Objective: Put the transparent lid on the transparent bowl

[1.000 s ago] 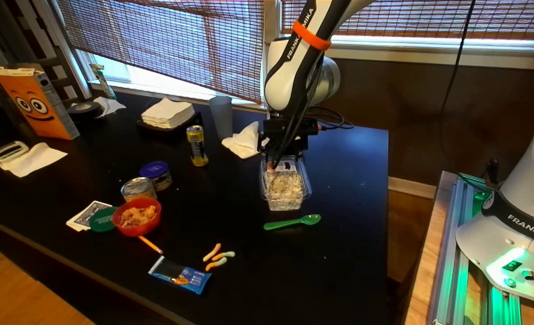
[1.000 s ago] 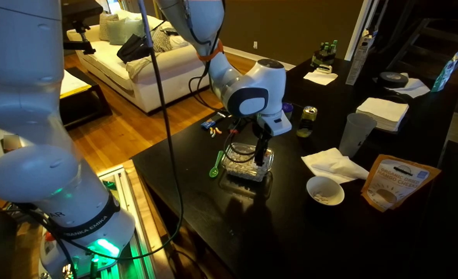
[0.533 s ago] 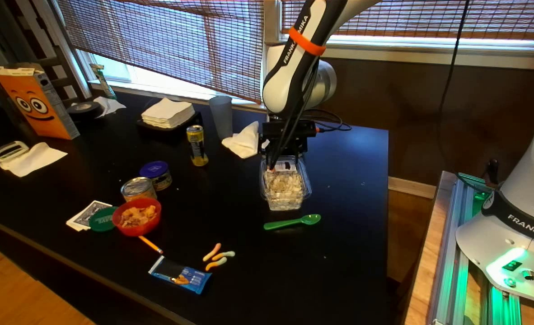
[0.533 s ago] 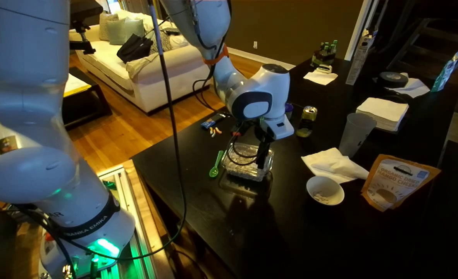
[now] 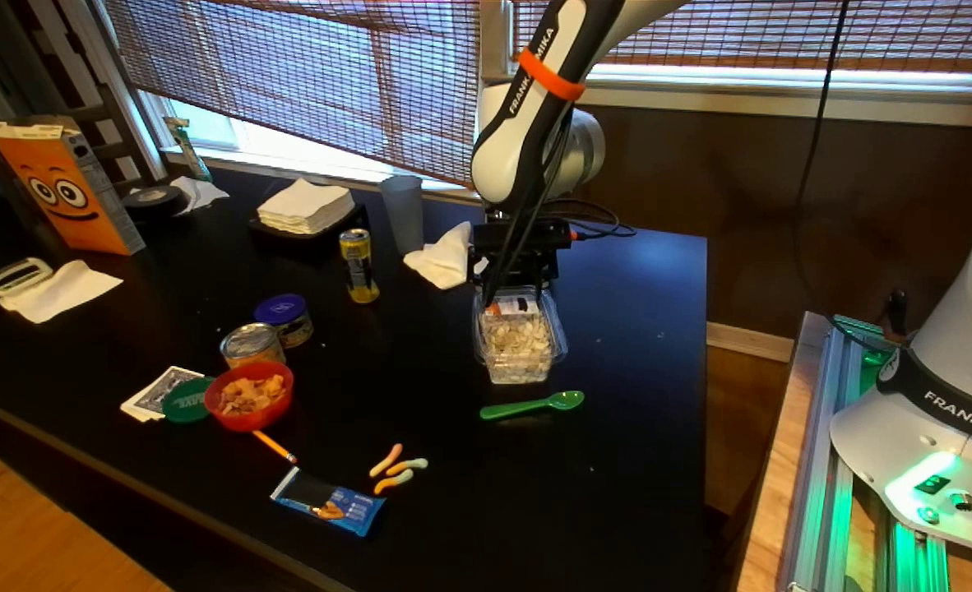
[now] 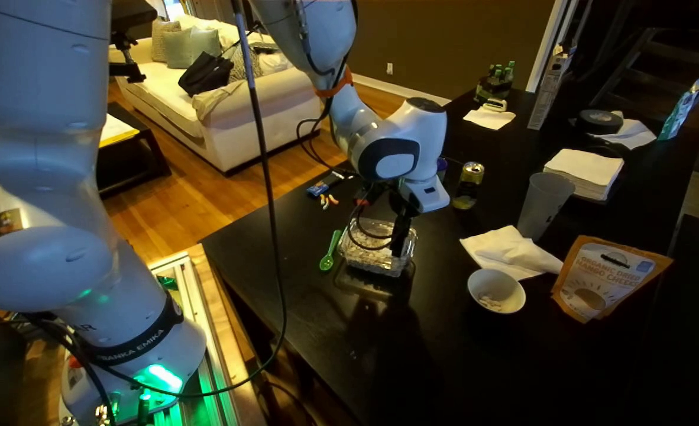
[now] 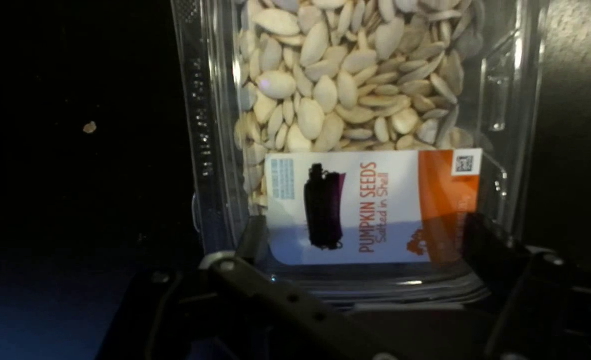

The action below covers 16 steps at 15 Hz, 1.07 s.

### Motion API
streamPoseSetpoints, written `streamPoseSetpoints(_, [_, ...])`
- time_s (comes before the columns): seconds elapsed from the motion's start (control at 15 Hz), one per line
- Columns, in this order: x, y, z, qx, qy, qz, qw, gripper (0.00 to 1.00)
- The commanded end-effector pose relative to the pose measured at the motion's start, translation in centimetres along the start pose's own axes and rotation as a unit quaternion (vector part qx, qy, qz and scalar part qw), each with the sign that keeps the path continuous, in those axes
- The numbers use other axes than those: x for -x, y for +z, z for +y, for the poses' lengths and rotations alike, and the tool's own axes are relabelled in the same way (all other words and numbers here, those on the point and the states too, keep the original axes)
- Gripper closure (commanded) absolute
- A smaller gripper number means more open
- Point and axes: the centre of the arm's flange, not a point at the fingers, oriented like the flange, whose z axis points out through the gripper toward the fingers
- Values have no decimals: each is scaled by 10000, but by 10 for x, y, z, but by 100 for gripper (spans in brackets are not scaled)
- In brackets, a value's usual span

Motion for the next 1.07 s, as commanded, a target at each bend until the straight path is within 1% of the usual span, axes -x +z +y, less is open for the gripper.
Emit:
streamPoseSetpoints(0.0, [1, 10, -3, 95, 43, -149, 9998, 0])
streamPoseSetpoints(0.47, [-2, 12, 1, 121, 138, -66, 9998, 0])
streamPoseSetpoints(0.8, [-5, 23, 2, 198, 276, -28, 9994, 0])
streamPoseSetpoints(1.0, [-7, 31, 3, 211, 288, -76, 9993, 0])
